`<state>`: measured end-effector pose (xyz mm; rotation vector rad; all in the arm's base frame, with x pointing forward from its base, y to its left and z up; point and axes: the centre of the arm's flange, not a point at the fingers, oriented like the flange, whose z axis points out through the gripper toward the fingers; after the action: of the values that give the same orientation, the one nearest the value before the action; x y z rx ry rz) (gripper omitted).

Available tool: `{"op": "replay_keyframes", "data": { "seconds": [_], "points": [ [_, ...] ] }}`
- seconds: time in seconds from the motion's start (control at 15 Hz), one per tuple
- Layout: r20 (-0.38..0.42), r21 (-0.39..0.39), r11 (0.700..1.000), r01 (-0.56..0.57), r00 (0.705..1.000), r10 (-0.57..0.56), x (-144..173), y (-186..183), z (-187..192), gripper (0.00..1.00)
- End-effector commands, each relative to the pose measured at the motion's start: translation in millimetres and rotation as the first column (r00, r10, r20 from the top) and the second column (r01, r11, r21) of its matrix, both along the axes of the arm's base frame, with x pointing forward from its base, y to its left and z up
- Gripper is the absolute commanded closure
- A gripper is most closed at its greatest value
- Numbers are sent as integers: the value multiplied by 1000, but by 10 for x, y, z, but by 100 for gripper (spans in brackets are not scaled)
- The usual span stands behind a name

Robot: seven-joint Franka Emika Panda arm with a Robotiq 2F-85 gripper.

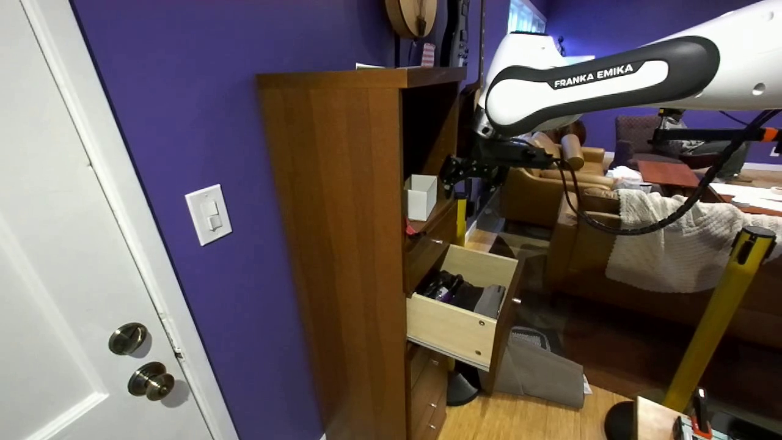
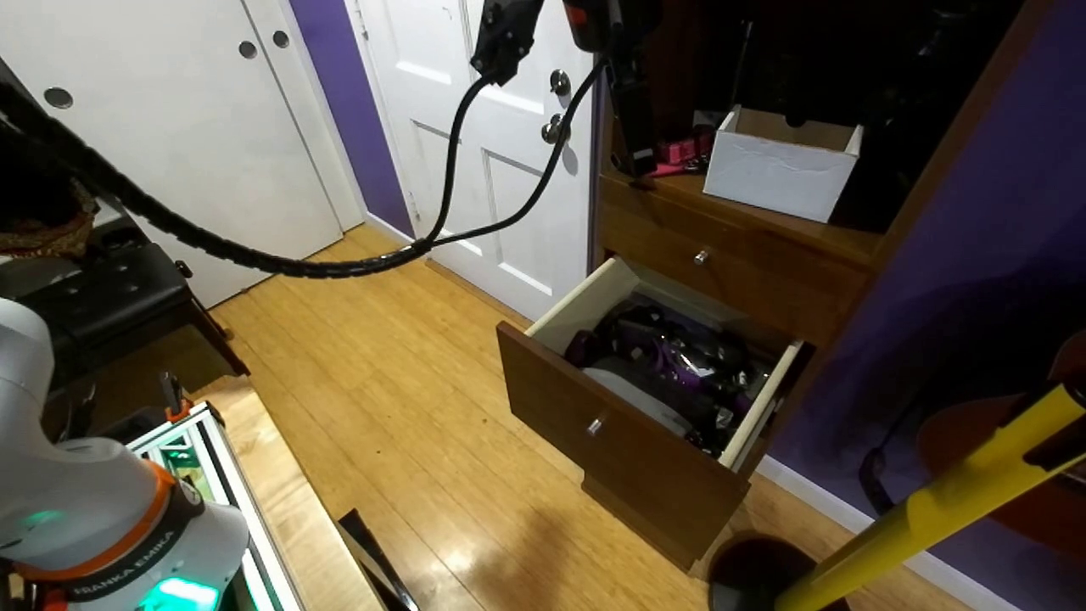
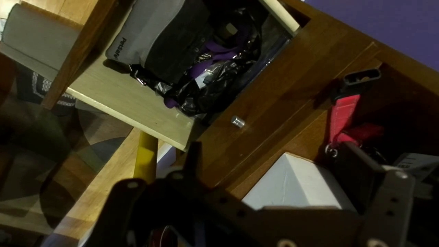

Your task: Pick up the chain with a pink band and put it in the open drawer

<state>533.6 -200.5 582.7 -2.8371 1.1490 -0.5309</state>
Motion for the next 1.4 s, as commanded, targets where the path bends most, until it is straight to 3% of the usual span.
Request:
{"op": "replay_keyframes", "data": {
  "seconds": [0.0,0.2,0.73,1.33],
  "points": [
    [0,0,1000,0,1000,0,0,-1,3,0],
    [13,33,999,17,1000,-17,191,56,-135,0],
    [174,61,991,116,977,-125,695,201,-531,0],
    [258,83,989,123,956,-140,891,252,-762,0]
  ]
}}
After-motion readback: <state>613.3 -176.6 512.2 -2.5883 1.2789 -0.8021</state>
